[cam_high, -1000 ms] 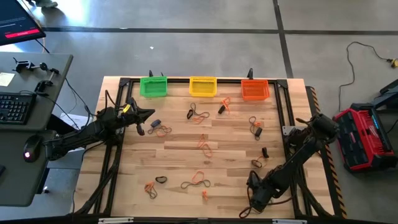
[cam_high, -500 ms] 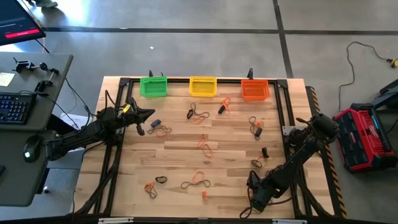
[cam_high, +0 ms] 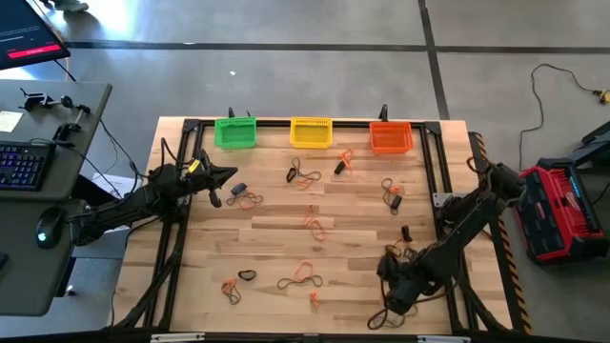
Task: Sort rubber bands into baskets
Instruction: Put the black rubber band into the yellow bin
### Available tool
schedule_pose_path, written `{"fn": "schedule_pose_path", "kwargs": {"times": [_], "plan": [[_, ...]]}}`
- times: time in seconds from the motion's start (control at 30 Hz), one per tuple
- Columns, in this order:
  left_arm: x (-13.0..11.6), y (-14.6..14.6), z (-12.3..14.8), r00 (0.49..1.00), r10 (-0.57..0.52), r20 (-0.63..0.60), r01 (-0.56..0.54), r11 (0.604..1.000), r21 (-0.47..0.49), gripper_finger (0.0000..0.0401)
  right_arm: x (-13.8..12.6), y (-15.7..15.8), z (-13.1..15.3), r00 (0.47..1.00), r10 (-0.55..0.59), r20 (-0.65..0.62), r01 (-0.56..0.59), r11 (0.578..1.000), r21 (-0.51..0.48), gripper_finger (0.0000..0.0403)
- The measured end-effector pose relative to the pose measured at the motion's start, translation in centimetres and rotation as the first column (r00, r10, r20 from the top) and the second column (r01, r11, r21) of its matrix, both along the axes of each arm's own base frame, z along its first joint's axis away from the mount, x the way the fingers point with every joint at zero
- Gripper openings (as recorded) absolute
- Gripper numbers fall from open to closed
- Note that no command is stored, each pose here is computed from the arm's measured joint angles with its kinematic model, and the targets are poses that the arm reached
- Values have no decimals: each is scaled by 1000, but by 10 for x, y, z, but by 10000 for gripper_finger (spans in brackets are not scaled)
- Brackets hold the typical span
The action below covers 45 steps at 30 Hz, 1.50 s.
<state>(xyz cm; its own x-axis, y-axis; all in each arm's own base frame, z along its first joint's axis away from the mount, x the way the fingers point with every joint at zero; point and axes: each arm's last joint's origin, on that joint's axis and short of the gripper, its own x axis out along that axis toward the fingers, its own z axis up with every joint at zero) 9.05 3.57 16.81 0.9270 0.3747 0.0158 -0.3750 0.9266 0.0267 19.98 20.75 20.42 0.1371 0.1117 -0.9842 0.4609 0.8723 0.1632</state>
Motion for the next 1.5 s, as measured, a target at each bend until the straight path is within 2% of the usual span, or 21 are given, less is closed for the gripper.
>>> {"fn": "schedule_pose_path", "kwargs": {"times": [0.33, 0.47, 0.7, 0.93, 1.2, 1.4, 1.5], "plan": [[0, 0, 0, 1000, 0, 8, 0, 1000, -20, 0, 52, -78, 8, 995, 68, 70, -51, 972, -231, 1], [0, 0, 0, 1000, 0, 13, 0, 999, -32, 0, 77, -114, 11, 985, 69, 160, -19, 956, -293, 0], [0, 0, 0, 1000, 0, 15, 0, 999, -39, 0, 111, -168, 18, 936, 101, 337, 26, 935, -353, 0], [0, 0, 0, 1000, 12, 9, -12, 1000, -21, 0, 121, -212, 23, 919, 116, 376, 55, 908, -415, 0], [1, 0, -1, 1000, -5, 1, 5, 999, -44, 0, 125, -234, 25, 901, 250, 356, -42, 865, -500, 0], [3, 1, -4, 1000, -9, -25, 7, 997, -76, 0, 124, -243, 25, 900, 226, 373, -36, 890, -454, 0], [4, 1, -4, 1000, -12, -23, 9, 995, -98, 0, 124, -244, 25, 898, 235, 372, -44, 889, -456, 0]]}}
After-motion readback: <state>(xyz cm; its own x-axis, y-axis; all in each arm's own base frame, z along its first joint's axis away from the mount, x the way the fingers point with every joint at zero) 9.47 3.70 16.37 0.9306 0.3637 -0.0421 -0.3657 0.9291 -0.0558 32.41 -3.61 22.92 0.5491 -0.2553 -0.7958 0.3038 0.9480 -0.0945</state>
